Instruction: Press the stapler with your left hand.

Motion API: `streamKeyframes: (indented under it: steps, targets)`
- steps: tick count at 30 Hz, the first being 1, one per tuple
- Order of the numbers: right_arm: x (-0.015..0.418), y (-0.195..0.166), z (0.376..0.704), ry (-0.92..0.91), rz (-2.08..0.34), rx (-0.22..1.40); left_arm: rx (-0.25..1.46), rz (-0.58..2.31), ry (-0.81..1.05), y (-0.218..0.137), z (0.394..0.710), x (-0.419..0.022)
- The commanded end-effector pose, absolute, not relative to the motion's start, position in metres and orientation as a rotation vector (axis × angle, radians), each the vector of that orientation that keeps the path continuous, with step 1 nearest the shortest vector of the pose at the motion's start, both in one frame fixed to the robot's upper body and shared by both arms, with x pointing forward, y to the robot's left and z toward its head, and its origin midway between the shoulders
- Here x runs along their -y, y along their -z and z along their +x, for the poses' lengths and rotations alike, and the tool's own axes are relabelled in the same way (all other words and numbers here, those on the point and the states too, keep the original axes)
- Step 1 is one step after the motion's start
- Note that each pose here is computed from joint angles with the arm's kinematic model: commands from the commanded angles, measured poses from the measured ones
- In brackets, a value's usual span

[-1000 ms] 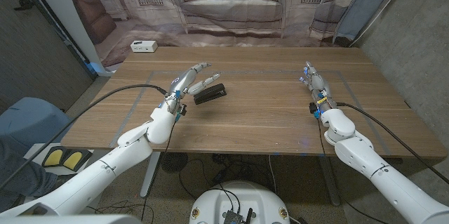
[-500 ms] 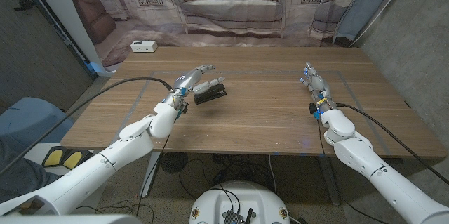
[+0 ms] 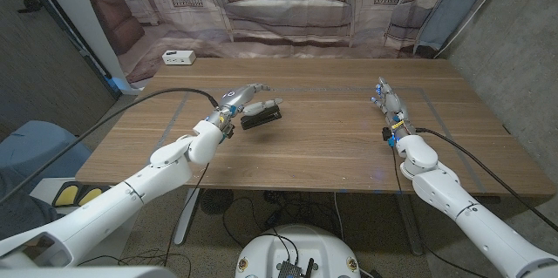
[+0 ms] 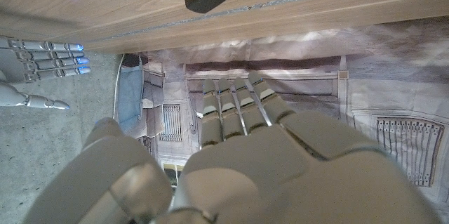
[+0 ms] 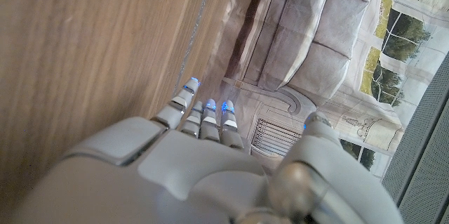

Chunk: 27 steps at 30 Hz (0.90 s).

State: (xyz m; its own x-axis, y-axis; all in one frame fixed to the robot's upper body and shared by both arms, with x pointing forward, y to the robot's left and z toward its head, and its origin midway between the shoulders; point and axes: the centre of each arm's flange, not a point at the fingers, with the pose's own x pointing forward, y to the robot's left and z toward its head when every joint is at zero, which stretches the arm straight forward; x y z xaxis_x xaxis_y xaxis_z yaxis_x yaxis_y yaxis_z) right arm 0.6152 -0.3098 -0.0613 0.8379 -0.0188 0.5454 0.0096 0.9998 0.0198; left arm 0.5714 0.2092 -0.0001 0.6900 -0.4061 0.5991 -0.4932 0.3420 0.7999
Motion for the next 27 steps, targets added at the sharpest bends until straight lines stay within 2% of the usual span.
streamKeyframes:
  steps: [1,27]
  targets:
    - [0.309,0.063,0.617,0.023,0.025,0.574,0.803,1.380,-0.035,-0.005,0.575,-0.200]
    - [0.315,0.064,0.617,0.030,0.038,0.564,0.765,1.519,-0.068,-0.015,0.569,-0.190]
